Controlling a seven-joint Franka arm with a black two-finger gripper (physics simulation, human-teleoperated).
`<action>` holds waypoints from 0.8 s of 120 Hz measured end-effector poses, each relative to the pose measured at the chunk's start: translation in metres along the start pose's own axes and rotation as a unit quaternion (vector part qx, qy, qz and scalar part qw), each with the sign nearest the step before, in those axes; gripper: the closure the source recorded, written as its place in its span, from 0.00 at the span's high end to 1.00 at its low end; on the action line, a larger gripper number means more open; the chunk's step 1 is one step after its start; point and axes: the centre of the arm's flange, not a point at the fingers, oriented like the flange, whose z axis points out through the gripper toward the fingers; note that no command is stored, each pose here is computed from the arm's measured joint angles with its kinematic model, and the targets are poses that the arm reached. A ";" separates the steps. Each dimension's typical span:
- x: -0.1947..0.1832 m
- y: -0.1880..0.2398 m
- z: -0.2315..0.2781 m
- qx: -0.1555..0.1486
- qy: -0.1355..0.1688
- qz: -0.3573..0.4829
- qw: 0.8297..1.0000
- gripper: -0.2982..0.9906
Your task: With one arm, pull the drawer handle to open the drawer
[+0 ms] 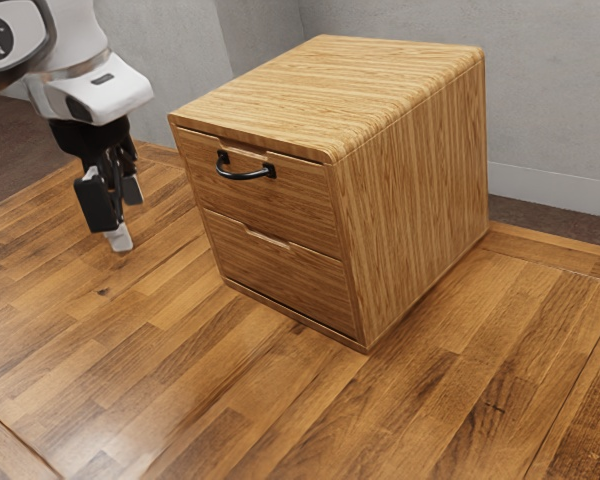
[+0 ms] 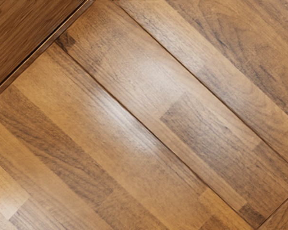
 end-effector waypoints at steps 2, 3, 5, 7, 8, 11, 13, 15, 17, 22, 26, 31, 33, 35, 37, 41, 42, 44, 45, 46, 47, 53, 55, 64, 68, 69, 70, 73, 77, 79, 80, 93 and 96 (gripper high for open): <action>0.000 0.000 0.000 0.000 0.000 0.000 1.000 0.77; 0.000 0.000 0.000 0.000 0.001 0.000 1.000 0.77; 0.000 0.000 0.000 0.000 0.001 -0.001 1.000 0.77; 0.000 0.000 0.000 0.001 0.001 -0.001 1.000 0.77; 0.000 0.000 0.000 0.001 0.001 -0.001 1.000 0.77; 0.000 -0.001 0.000 0.001 0.002 -0.001 1.000 0.77; 0.000 -0.001 0.000 0.001 0.002 -0.001 1.000 0.77; 0.001 -0.001 0.000 0.001 0.002 -0.002 1.000 0.77; 0.001 -0.001 0.000 0.001 0.002 -0.002 1.000 0.77; 0.003 -0.002 0.003 0.000 0.001 -0.001 1.000 0.77; 0.006 -0.002 0.005 -0.002 0.000 0.000 1.000 0.77; 0.005 -0.004 0.006 -0.004 0.001 -0.002 1.000 0.77; 0.004 -0.005 0.007 -0.005 0.002 -0.002 1.000 0.77; 0.004 -0.005 0.007 -0.005 0.003 -0.001 1.000 0.77; 0.003 -0.006 0.007 -0.005 0.003 0.001 1.000 0.77; 0.002 -0.006 0.007 -0.004 0.006 0.008 1.000 0.77; 0.002 -0.006 0.007 -0.003 0.007 0.011 1.000 0.77; 0.003 -0.006 0.007 -0.001 0.008 0.017 1.000 0.77; 0.003 -0.007 0.007 0.001 0.009 0.021 1.000 0.77; 0.004 -0.007 0.007 0.002 0.011 0.024 1.000 0.77; 0.005 -0.007 0.008 0.003 0.012 0.029 1.000 0.77; 0.009 -0.010 0.012 0.013 0.019 0.060 0.998 0.77; 0.011 -0.011 0.013 0.017 0.022 0.072 0.997 0.77; 0.016 -0.015 0.015 0.040 0.034 0.126 0.991 0.77; 0.018 -0.017 0.014 0.050 0.037 0.148 0.987 0.77; 0.019 -0.018 0.014 0.052 0.038 0.153 0.986 0.77; 0.019 -0.019 0.014 0.054 0.039 0.158 0.985 0.77; 0.019 -0.020 0.013 0.061 0.041 0.172 0.982 0.77; 0.020 -0.023 0.012 0.068 0.044 0.191 0.978 0.77; 0.021 -0.024 0.013 0.070 0.044 0.201 0.976 0.77; 0.022 -0.025 0.013 0.072 0.045 0.206 0.975 0.77; 0.030 -0.033 0.014 0.091 0.064 0.265 0.958 0.71; 0.032 -0.035 0.015 0.095 0.067 0.277 0.954 0.69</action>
